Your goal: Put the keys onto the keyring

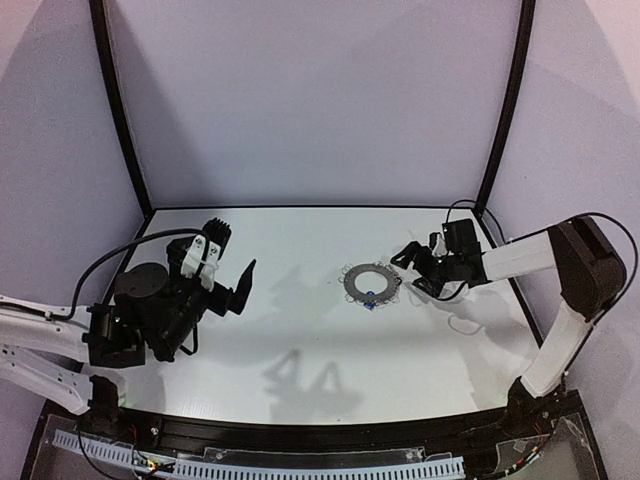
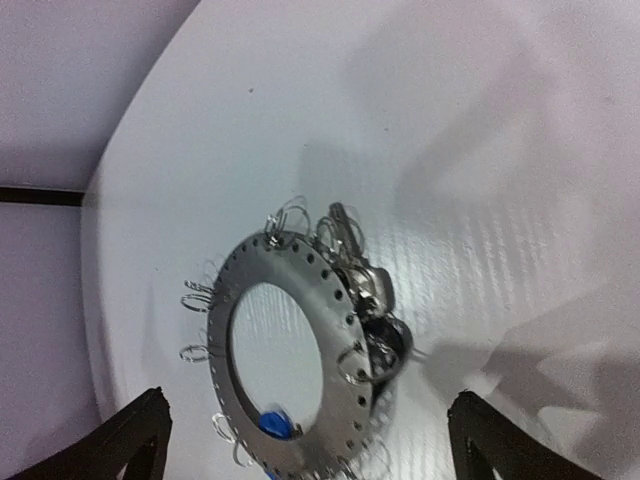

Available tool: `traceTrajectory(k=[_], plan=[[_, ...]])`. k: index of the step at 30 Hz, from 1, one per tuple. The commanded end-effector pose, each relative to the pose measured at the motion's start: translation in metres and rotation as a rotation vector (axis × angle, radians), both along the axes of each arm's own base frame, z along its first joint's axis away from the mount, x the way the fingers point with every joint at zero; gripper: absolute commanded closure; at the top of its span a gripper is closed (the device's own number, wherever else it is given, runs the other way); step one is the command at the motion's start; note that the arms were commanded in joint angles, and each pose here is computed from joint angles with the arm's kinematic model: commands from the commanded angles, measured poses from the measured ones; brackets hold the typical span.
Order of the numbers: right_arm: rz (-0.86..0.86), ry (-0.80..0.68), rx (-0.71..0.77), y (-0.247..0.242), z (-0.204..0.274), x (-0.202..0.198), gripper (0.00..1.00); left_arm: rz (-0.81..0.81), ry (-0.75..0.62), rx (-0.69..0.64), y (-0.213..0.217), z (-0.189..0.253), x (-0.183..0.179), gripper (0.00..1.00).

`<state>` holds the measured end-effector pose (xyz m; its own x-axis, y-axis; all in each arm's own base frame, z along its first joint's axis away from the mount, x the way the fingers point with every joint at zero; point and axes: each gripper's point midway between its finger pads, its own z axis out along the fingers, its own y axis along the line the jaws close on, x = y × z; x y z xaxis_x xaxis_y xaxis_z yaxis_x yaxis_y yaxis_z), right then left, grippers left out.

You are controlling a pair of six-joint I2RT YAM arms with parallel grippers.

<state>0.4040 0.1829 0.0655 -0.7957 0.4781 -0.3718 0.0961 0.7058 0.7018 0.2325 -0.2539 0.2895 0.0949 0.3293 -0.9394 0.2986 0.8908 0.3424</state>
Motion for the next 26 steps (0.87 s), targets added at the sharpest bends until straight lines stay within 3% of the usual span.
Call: traceTrajectory(k=[1, 4, 7, 13, 18, 26], plan=[[-0.106, 0.195, -0.313, -0.058, -0.007, -0.041, 0.01, 0.091, 0.017, -0.049, 0.019, 0.007, 0.013, 0.01], [-0.194, 0.187, -0.459, -0.093, 0.019, -0.059, 0.01, 0.150, 0.050, -0.106, 0.038, 0.010, 0.023, 0.01], [-0.286, 0.056, -0.495, -0.116, 0.062, -0.070, 0.01, 0.265, 0.115, -0.215, 0.073, 0.013, 0.041, 0.01], [-0.378, -0.248, -0.550, -0.146, 0.140, -0.089, 0.01, 0.553, 0.413, -0.445, 0.166, -0.025, 0.073, 0.01], [-0.344, -0.311, -0.602, -0.153, 0.161, -0.104, 0.01, 0.732, 0.647, -0.569, 0.219, -0.068, 0.081, 0.01], [-0.341, -0.326, -0.658, -0.161, 0.164, -0.113, 0.01, 0.828, 0.644, -0.631, 0.250, -0.073, 0.076, 0.01]])
